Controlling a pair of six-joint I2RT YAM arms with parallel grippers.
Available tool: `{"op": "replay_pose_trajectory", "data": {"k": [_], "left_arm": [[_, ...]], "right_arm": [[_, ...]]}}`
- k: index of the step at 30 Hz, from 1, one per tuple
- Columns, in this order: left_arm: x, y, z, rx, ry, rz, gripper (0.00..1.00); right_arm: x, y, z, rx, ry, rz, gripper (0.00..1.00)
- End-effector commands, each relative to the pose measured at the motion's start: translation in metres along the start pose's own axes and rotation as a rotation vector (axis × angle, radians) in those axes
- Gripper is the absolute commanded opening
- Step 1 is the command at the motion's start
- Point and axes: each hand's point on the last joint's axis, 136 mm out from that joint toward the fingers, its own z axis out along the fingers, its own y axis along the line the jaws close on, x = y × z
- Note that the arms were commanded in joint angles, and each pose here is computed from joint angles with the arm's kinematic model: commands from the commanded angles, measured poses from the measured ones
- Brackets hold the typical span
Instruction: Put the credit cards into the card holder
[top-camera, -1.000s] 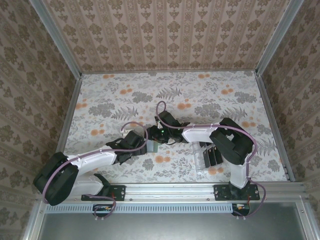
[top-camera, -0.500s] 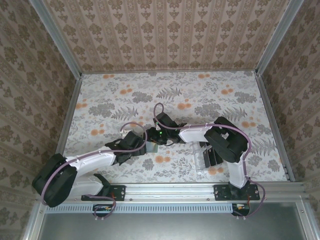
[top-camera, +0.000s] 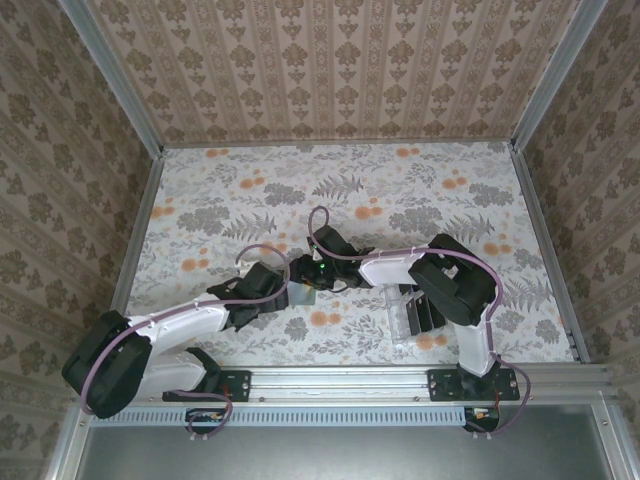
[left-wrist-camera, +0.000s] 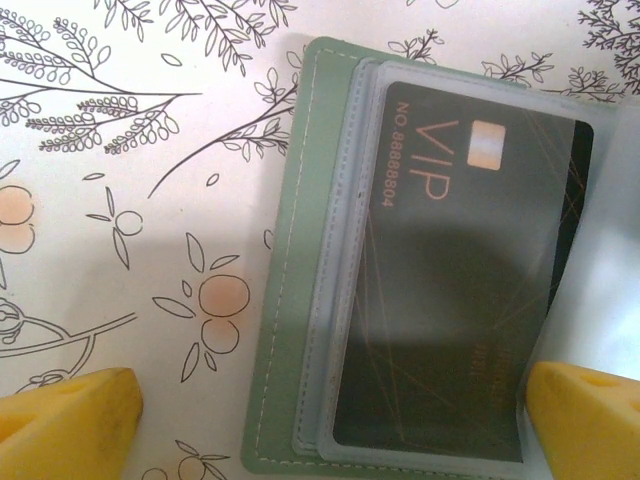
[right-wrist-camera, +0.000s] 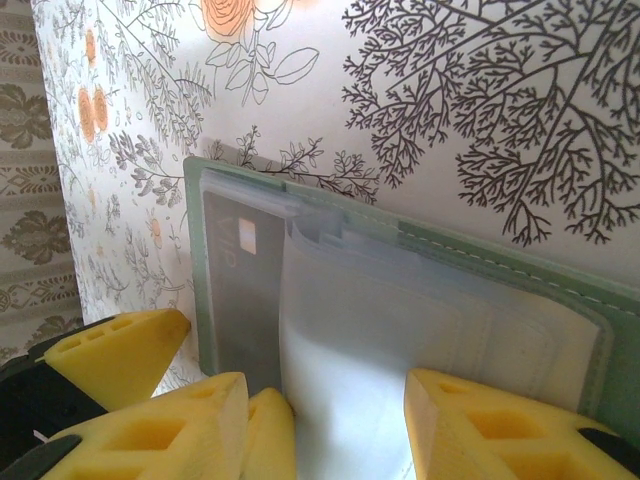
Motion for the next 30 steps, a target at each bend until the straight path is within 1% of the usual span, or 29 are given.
{"op": "replay_pose_trajectory", "data": {"k": [1, 6, 12, 19, 23, 30], "left_arm": [[0.013, 0.020, 0.003, -0.072, 0.037, 0.001, 1.00], [0.013, 0.020, 0.003, -0.070, 0.037, -0.001, 1.00], [0.014, 0.020, 0.003, -0.067, 0.040, 0.000, 1.00], [0.014, 0.020, 0.003, -0.067, 0.039, -0.006, 1.00], [0.015, 0.021, 0.004, -0.070, 0.041, -0.006, 1.00], [0.016, 0.022, 0.004, -0.076, 0.044, -0.011, 1.00]], "right_arm": [[0.010, -0.023, -0.001, 0.073, 0.009, 0.024, 0.48], [0.011, -0.019, -0.002, 0.047, 0.006, 0.023, 0.50], [0.006, 0.005, -0.011, -0.043, -0.014, -0.004, 0.51], [0.001, 0.025, -0.027, -0.094, -0.046, -0.023, 0.52], [0.005, 0.024, -0.028, -0.092, -0.046, -0.013, 0.52], [0.018, 0.019, -0.019, -0.083, -0.024, 0.000, 0.52]]}}
